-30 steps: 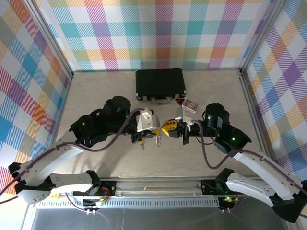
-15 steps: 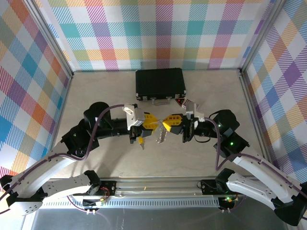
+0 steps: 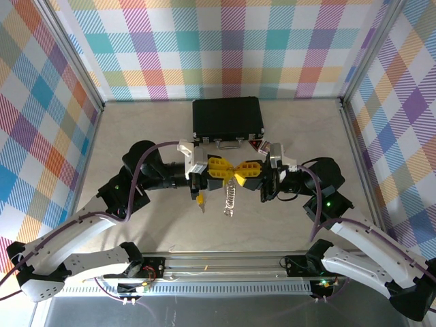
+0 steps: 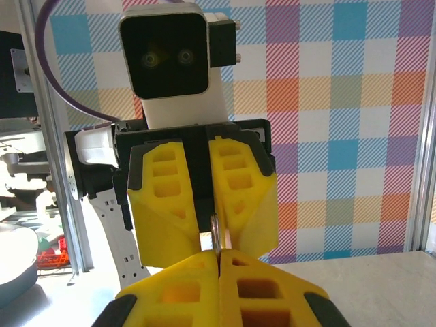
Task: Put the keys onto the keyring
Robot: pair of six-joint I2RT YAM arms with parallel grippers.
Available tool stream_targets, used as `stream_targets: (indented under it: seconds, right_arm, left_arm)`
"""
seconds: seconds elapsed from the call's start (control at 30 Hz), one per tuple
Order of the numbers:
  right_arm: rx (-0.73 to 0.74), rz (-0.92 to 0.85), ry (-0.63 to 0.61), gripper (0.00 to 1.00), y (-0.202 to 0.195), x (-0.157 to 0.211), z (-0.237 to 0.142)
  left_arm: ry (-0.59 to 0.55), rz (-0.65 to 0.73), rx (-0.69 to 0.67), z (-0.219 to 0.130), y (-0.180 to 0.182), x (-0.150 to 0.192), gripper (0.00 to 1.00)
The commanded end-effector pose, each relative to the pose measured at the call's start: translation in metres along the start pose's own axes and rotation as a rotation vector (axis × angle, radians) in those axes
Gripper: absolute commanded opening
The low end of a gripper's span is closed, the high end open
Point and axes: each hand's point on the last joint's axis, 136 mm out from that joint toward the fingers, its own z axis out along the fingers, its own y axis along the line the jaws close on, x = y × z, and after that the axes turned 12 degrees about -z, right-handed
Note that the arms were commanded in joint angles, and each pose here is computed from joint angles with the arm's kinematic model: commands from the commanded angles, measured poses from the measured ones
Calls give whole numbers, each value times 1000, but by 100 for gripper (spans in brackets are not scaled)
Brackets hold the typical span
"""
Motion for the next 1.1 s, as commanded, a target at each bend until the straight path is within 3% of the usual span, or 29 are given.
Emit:
stream_targets:
  seconds: [0.0, 0.1, 0.23, 0.43, 0.5, 0.7, 1.07]
  right_arm:
    - [-25, -29, -59, 0, 5, -15, 0]
    - [-30, -26, -55, 0, 5, -13, 0]
    - [-28, -36, -3, 0, 5, -6, 0]
    - [-36, -103, 193, 27, 9, 12, -8]
    - [-40, -135, 249, 31, 10, 17, -10]
    - [-27, -156, 341, 28, 6, 25, -15]
    - [-29, -150, 370, 19, 1, 32, -11]
  left_arm:
    - [-41, 19, 31, -2, -5, -11, 9]
    - [-44, 24, 31, -5, -7, -13, 0]
    - [4, 49, 9, -7, -5, -8, 0]
    - [175, 68, 3, -3, 0, 13, 0]
    - [216, 82, 3, -3, 1, 14, 0]
    - [306, 99, 13, -1, 2, 22, 0]
    - [373, 97, 33, 0, 3, 29, 0]
